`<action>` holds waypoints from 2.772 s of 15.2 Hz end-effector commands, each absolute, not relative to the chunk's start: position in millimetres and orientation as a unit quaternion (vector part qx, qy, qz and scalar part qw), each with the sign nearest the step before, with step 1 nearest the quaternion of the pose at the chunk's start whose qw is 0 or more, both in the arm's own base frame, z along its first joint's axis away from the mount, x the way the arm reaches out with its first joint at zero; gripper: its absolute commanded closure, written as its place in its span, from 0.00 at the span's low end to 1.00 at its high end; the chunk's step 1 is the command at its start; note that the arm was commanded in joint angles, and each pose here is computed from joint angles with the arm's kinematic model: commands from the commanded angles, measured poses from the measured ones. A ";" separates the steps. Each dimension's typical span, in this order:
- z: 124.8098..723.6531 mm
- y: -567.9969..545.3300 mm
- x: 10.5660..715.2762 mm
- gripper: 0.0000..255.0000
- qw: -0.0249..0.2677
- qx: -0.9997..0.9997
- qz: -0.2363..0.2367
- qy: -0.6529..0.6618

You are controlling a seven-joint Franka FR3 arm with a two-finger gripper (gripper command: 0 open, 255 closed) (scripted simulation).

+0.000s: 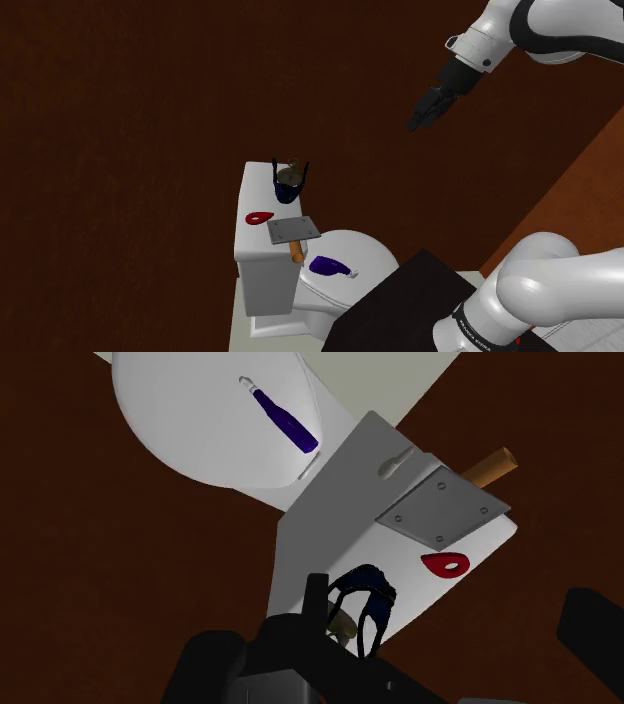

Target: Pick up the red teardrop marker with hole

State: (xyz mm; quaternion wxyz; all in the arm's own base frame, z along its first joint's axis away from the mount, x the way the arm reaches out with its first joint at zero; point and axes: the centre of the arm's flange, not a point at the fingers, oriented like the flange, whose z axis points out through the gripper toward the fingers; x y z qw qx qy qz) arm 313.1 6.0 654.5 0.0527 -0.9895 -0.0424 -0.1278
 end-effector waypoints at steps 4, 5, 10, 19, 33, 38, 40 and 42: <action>633.2 12.6 350.0 0.00 0.053 -0.989 -0.113 -0.078; 625.8 15.4 362.1 0.00 0.053 -0.989 -0.108 -0.089; 587.5 32.9 420.4 0.00 0.054 -0.984 -0.082 -0.148; 511.5 79.5 514.1 0.00 0.054 -0.966 -0.035 -0.251; 377.3 182.0 622.6 0.00 0.053 -0.912 0.040 -0.405; 325.4 224.7 648.2 0.00 0.052 -0.885 0.066 -0.457; 304.2 242.3 656.4 0.00 0.052 -0.874 0.076 -0.478; 282.7 260.1 663.3 0.00 0.051 -0.862 0.087 -0.498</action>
